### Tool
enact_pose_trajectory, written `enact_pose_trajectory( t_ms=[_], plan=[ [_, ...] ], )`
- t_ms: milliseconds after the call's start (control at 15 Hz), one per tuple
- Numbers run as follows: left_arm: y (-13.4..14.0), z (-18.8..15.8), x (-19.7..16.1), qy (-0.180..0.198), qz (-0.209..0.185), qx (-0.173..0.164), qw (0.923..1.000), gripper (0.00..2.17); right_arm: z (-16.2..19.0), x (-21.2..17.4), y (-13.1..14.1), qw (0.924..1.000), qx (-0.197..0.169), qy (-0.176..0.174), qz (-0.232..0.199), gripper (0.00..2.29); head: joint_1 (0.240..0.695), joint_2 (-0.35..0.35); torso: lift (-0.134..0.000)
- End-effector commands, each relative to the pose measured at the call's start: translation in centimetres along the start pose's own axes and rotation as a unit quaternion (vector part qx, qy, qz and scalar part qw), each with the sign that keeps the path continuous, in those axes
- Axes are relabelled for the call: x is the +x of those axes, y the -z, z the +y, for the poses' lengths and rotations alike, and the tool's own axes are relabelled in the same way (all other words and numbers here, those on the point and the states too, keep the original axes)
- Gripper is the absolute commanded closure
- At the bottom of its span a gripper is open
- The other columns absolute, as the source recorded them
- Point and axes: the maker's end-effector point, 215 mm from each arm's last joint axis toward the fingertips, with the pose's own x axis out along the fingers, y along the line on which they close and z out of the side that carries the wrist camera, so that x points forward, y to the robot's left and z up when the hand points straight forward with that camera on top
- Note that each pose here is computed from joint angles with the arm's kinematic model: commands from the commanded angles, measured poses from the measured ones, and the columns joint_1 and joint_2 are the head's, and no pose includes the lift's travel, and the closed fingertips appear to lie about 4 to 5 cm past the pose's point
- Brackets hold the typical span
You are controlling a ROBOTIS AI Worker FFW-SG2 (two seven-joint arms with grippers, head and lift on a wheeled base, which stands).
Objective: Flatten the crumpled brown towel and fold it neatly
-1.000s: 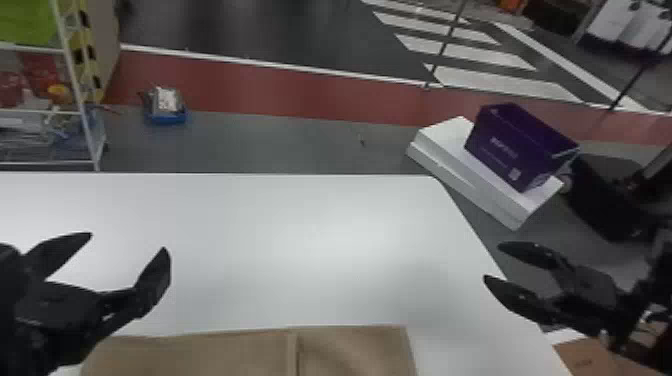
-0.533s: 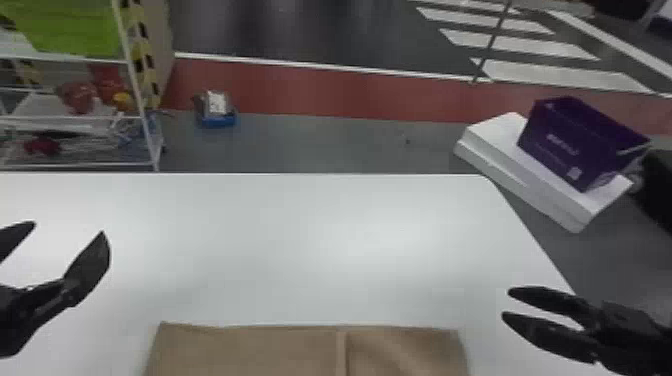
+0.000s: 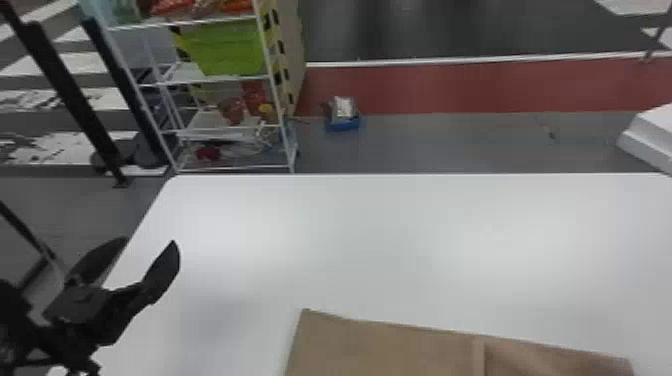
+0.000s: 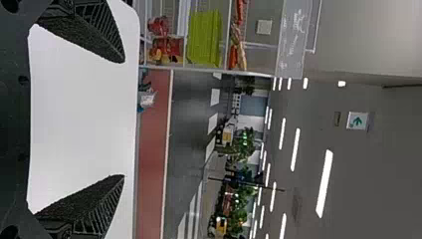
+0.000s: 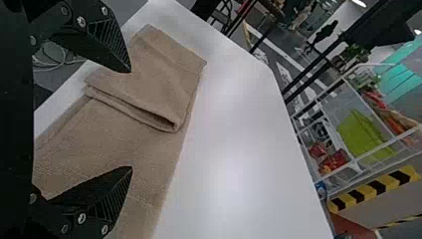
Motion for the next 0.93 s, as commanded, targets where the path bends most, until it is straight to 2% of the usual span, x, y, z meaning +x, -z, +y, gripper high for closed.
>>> enact_pose_trajectory(
  t_ms=[0,133,400,667,800,867],
  plan=[
    [0.2,0.7,-0.5,-0.004,0.005,-0.001,1.0,0.06,1.5,1.0,2.2,0.9984,0.025,0.009,0.05,0.22,0.695,0.199,-0.124],
    [0.8,0.8,-0.6,-0.003,0.014,-0.005,0.9999,0.06,1.9,1.8,3.0,0.9962,0.036,0.023,0.077,0.29,0.695,0.232,-0.124],
    [1.4,1.1,-0.8,-0.005,0.023,-0.011,0.9997,0.06,1.2,4.8,-0.6,0.9964,-0.001,0.049,0.07,0.29,0.695,0.272,-0.124],
    [1.6,1.4,-0.4,-0.008,0.028,-0.012,0.9995,0.06,-0.1,7.2,-2.8,0.9952,-0.017,0.067,0.07,0.29,0.695,0.283,-0.124],
    [1.8,1.5,-0.4,-0.006,0.033,-0.012,0.9994,0.07,0.3,7.5,-2.8,0.9946,-0.025,0.062,0.08,0.29,0.695,0.281,-0.124],
    [1.8,1.6,-0.4,-0.006,0.034,-0.014,0.9993,0.07,1.1,7.7,-2.8,0.9953,-0.023,0.047,0.081,0.29,0.695,0.283,-0.124]
  ],
)
